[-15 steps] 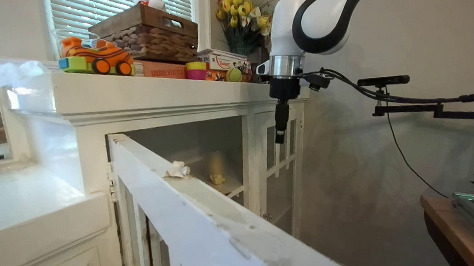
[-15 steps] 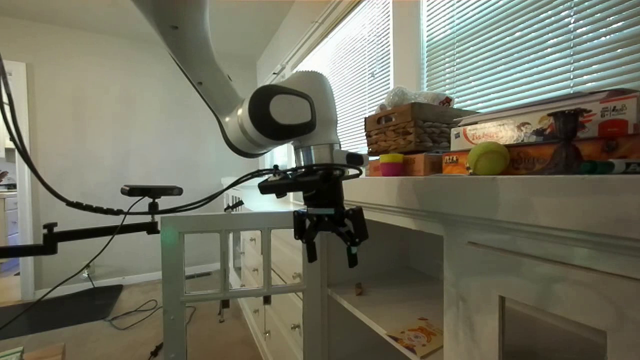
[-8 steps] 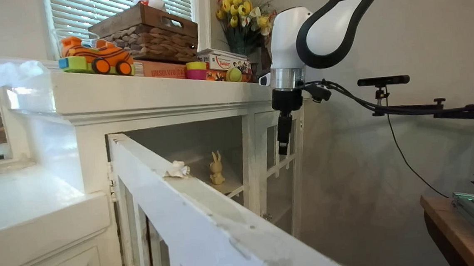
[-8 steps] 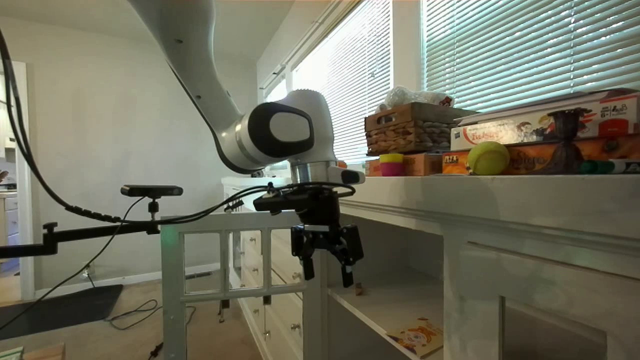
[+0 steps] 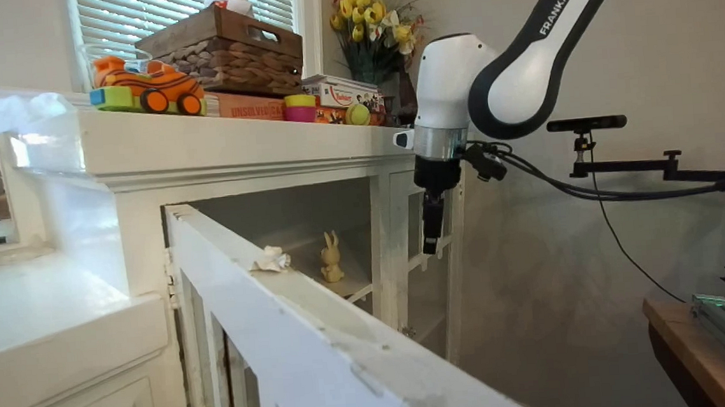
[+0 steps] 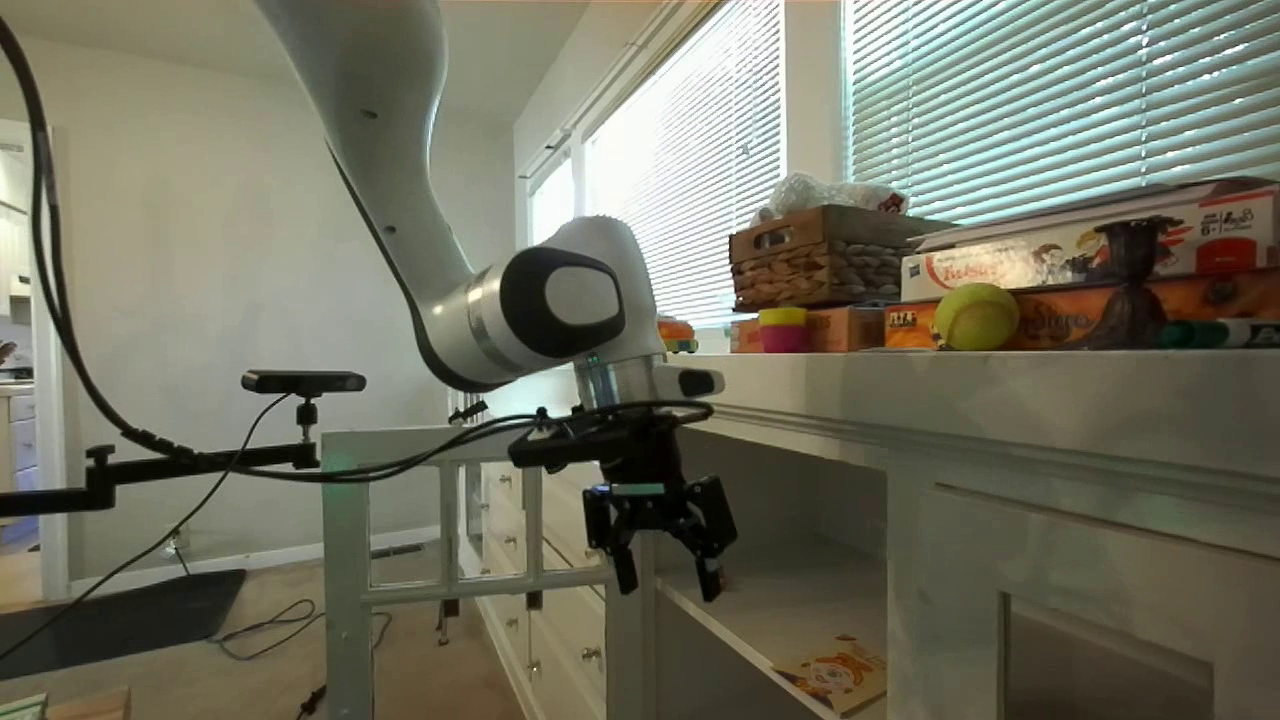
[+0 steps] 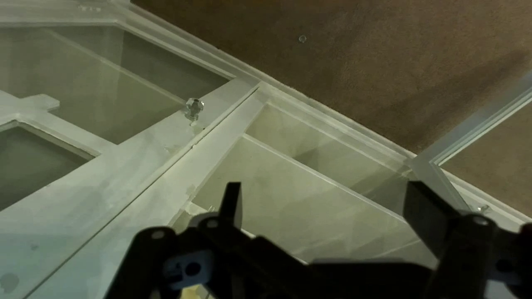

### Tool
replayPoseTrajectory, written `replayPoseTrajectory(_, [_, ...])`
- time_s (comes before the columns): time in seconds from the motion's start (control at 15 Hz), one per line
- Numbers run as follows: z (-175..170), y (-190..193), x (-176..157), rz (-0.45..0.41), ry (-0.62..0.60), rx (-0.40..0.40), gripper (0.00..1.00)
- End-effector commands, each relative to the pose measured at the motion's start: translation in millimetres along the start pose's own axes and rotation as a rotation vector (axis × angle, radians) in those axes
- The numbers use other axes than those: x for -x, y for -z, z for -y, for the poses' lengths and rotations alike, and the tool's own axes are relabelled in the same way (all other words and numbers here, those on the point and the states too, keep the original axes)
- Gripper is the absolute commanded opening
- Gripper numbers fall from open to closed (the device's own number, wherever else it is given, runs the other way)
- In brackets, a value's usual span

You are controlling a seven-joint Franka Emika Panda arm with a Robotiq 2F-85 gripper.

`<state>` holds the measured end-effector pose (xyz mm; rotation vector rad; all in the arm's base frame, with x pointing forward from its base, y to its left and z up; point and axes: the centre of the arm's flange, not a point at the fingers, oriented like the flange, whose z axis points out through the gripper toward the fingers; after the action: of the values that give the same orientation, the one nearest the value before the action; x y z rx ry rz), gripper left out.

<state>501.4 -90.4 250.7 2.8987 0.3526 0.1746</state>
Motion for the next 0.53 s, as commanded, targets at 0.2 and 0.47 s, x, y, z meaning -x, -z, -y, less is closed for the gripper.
replayPoseTrajectory(0.2, [19.1,-63.9,-5.7,-0.135,0.108,0.184,1.0])
replayPoseTrajectory(0.47, [16.0,-68.1,-22.4,-0.178,0.168,0.298,1.0])
